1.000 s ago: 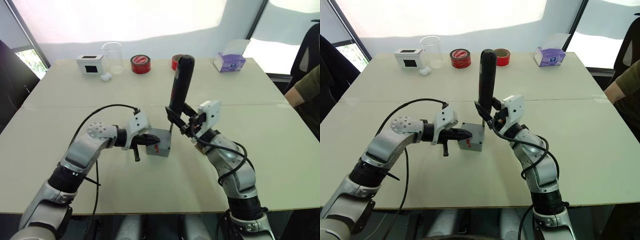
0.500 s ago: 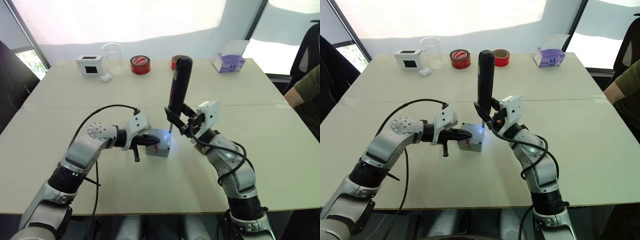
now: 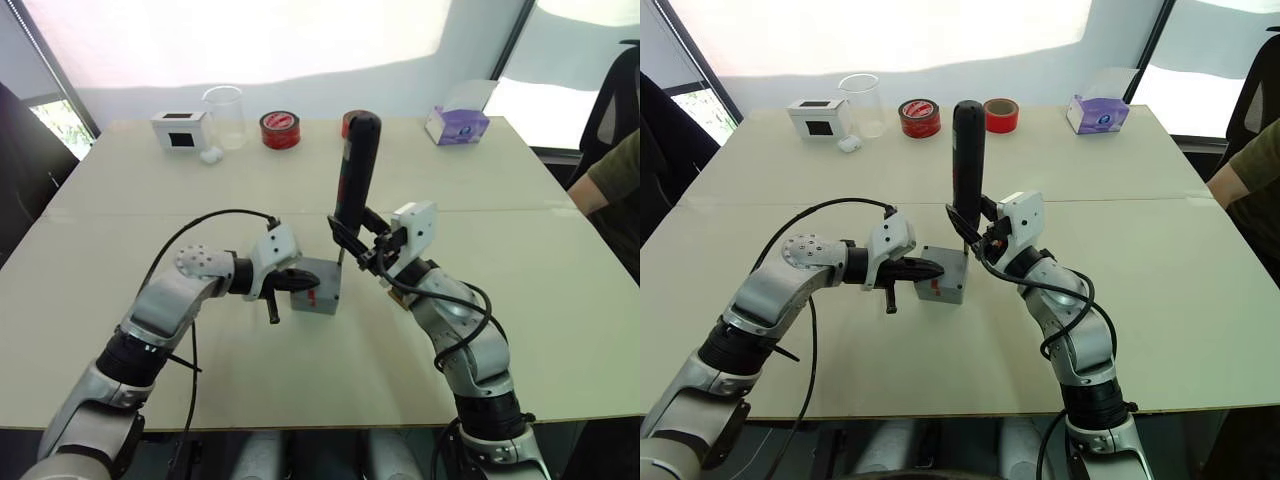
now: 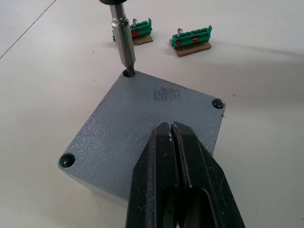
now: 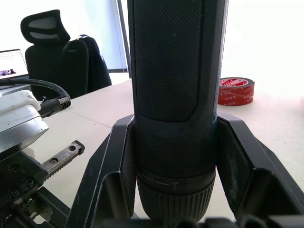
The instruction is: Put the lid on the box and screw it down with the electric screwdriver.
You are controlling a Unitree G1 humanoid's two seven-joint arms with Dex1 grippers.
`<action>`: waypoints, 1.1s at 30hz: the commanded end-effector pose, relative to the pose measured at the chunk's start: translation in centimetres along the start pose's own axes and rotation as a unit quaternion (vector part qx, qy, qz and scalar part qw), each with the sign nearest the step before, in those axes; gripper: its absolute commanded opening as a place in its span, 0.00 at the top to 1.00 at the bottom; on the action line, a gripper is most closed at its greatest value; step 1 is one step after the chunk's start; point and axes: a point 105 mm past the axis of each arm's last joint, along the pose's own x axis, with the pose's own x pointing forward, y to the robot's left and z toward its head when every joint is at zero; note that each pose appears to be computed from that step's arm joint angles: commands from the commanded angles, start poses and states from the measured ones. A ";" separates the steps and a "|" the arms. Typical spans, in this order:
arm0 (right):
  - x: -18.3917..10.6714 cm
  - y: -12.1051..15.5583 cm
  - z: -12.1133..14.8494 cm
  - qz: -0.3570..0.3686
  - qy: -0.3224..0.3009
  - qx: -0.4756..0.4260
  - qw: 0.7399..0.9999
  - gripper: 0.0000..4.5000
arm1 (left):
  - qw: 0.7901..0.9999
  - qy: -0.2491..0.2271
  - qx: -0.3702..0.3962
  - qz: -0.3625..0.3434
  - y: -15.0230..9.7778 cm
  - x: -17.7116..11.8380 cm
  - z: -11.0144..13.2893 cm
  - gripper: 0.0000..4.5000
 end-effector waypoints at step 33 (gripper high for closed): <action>-9.3 -11.8 6.5 -0.108 0.309 0.154 0.932 0.62 | 0.995 -0.090 0.002 -0.050 -1.4 -4.2 5.4 1.00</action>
